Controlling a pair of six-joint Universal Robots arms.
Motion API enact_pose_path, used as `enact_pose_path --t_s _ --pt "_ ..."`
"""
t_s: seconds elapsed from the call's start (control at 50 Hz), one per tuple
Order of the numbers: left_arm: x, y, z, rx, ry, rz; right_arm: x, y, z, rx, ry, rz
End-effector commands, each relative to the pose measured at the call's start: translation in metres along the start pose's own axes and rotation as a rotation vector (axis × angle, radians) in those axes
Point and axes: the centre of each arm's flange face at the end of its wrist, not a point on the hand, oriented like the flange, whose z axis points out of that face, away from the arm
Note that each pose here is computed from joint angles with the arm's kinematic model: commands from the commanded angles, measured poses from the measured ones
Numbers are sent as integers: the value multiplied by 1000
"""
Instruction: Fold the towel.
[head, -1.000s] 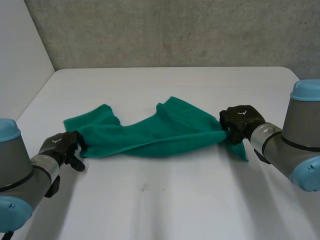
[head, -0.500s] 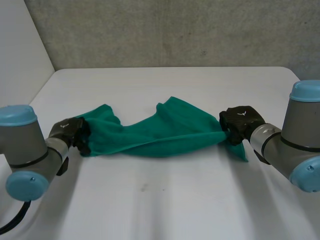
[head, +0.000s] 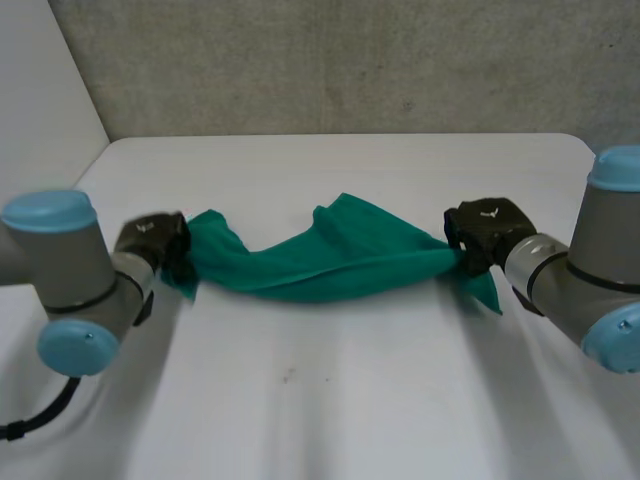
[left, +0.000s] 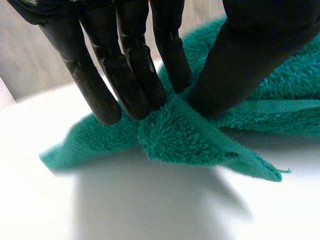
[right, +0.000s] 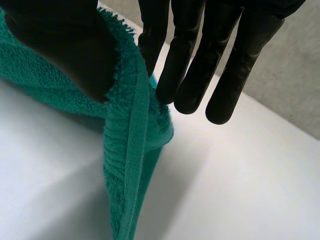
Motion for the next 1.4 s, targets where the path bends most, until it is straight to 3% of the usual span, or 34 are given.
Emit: enact_pose_path --t_s 0.02,0.18,0.32,0.38,0.42,0.46,0.6,0.68,0.74,0.76,0.8,0.82,0.84,0.88,0.94,1.06,1.2,1.4 --pt "2 -92 -68 210 2 -2 22 -59 -33 110 62 -53" --pt "6 -151 -139 304 96 18 40 -119 -104 132 130 -315" --pt "12 -154 -152 259 177 113 33 -112 -122 15 90 -492" --pt "12 -128 -128 154 170 233 24 -92 -111 -84 13 -556" --pt "12 -119 -121 118 169 256 14 -72 -95 -171 -53 -581" --pt "11 -83 -92 -22 166 329 10 -51 -75 -256 -88 -597" --pt "11 -46 -46 -152 129 396 10 -30 -38 -319 -107 -598" --pt "12 -63 -17 -79 89 413 30 -63 3 -163 39 -573" --pt "18 -95 -6 60 73 416 62 -142 14 208 306 -423" --pt "17 -168 7 415 -9 401 67 -158 13 296 351 -387" --pt "17 -203 7 611 -57 387 73 -172 12 379 392 -348" --pt "17 -203 7 612 -57 387 88 -204 4 591 487 -275" --pt "16 -217 5 695 -83 379 91 -215 -2 657 509 -259" --pt "14 -258 -12 927 -152 350 93 -225 -10 710 532 -259" --pt "14 -258 -19 923 -148 340 92 -244 -46 763 563 -293" --pt "16 -229 -15 810 -97 297 74 -205 -30 615 459 -318" --pt "17 -165 0 623 -11 293 49 -122 0 307 283 -322" --pt "26 -59 -10 313 84 301 27 -38 8 52 157 -288"
